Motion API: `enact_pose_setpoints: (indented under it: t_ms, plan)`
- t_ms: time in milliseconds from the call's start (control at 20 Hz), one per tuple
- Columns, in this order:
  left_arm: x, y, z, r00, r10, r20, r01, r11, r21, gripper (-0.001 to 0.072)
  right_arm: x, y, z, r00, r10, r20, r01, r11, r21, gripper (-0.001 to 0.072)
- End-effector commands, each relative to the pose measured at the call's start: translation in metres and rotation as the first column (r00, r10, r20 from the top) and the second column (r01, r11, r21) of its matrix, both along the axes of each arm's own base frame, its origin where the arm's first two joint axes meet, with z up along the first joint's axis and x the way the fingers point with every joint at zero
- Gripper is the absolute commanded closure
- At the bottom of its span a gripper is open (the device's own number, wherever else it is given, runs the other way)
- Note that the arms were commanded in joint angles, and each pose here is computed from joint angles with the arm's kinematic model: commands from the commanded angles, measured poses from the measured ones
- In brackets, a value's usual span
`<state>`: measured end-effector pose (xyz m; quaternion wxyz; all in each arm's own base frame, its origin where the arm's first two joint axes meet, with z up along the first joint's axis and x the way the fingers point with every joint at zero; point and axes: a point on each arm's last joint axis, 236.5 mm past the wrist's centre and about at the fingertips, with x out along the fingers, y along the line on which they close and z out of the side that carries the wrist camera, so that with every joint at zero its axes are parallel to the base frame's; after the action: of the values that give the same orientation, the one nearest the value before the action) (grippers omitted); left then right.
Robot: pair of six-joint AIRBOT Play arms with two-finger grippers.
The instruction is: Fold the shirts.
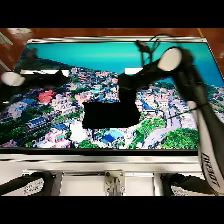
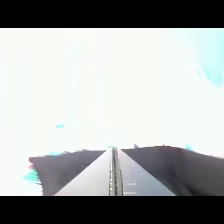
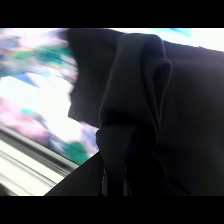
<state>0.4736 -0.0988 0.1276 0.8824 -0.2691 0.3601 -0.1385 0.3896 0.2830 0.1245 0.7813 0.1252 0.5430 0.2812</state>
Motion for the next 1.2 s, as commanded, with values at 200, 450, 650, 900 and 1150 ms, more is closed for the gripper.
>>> enact_pose_setpoints:
  t_ms: [200, 450, 650, 900, 1150]
  plan:
    - [-0.086, 0.168, 0.118, 0.914, 0.344, 0.216, -0.373, 0.921, 0.109, 0.0669, -0.011, 0.167, -0.116, 0.985, 0.040, -0.167, -0.001, 0.974, 0.227, 0.0646]
    - [-0.095, 0.149, 0.110, 0.943, 0.289, 0.167, -0.310, 0.943, 0.119, 0.0669, -0.018, 0.191, -0.161, 0.937, -0.003, -0.348, 0.109, 0.952, 0.286, 0.0052]
    - [-0.096, 0.145, 0.108, 0.947, 0.276, 0.162, -0.297, 0.947, 0.123, 0.0669, -0.002, 0.134, -0.141, 0.947, 0.020, -0.319, 0.051, 0.976, 0.211, 0.0052]
    - [-0.096, 0.145, 0.108, 0.949, 0.271, 0.164, -0.293, 0.947, 0.129, 0.0669, -0.008, -0.104, -0.140, 0.944, -0.068, -0.324, -0.090, 0.889, -0.450, 0.0051]
    - [-0.096, 0.145, 0.106, 0.949, 0.270, 0.160, -0.292, 0.948, 0.129, 0.0669, 0.001, -0.127, -0.173, 0.872, -0.167, -0.460, 0.023, 0.953, -0.302, 0.0049]
